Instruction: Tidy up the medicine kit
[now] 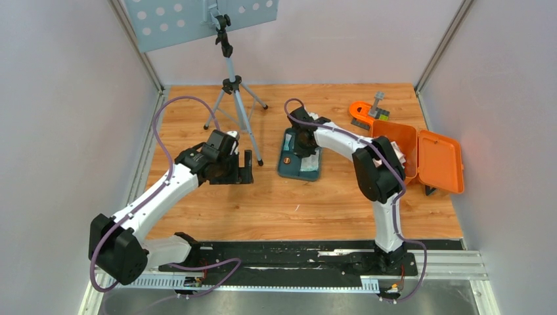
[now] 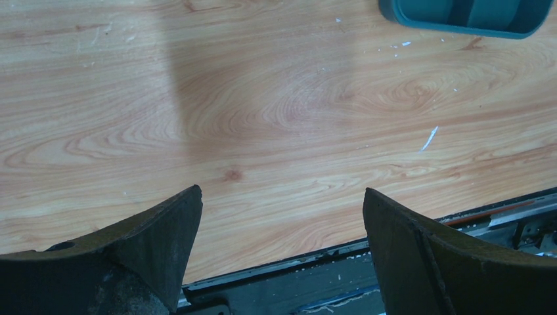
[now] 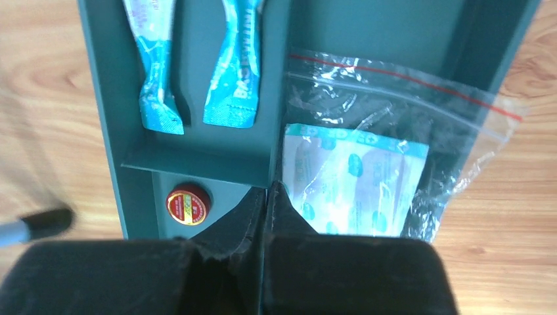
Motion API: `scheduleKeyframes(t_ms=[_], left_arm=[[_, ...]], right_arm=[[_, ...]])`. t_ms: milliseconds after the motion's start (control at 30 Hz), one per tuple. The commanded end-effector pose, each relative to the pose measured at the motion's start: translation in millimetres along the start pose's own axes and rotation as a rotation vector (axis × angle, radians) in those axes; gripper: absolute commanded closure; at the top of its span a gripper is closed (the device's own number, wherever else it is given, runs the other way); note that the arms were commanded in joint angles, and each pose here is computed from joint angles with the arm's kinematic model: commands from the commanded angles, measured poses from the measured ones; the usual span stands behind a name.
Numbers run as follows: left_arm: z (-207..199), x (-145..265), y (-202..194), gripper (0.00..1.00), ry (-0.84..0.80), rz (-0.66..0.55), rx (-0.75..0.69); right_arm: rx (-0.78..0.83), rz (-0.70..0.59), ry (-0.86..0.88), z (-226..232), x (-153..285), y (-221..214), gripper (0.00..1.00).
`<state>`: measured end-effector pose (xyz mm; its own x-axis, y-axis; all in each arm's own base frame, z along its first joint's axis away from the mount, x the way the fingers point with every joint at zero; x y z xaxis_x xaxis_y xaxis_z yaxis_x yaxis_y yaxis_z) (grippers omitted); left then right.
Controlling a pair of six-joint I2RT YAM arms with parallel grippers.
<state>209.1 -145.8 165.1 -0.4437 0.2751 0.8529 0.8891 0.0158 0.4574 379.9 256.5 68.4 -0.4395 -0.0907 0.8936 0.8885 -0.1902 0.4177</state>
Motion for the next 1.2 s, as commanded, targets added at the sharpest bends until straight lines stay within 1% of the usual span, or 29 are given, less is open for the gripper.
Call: scheduleKeyframes(t_ms=[0,233,500,700,1167], left_arm=[[0.1,7.3,5.7,0.0,-0.004,-0.043,0.005],[0.2,6.7,5.6,0.0,-0.004,-0.043,0.004],[-0.3,7.1,6.6,0.0,-0.007,-0.049,0.003],[-0.3,5.8,6.6,0.0,-0.006,-0.047,0.004],[-0.9,-1.1,6.4,0.0,-0.004,-0.029,0.003]], right_arm=[[0.201,-0.09,0.059,-3.8,40.4,10.6,1.0],[0.347,-0.121,0.141,-12.9,78.3,6.5,1.0],[0.412,-0.163,0.154,-22.3,115.1,11.6,1.0],[0.403,-0.112,0.16,-23.5,106.0,0.3,1.0],[0.361,0.015,0.146,-30.6,76.6,-62.6,1.0]])
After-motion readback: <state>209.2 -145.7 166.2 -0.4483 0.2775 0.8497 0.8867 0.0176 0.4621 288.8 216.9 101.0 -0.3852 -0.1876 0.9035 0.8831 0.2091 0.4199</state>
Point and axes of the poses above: each gripper's point midway between its finger pads, its own x axis back along the fingers, its own z axis along the line the jaws close on, y = z × x, the point moved 4 cm from there along x, back along the fingers, and after that the axes turned 1 degree about -x, right-handed, at the moved point
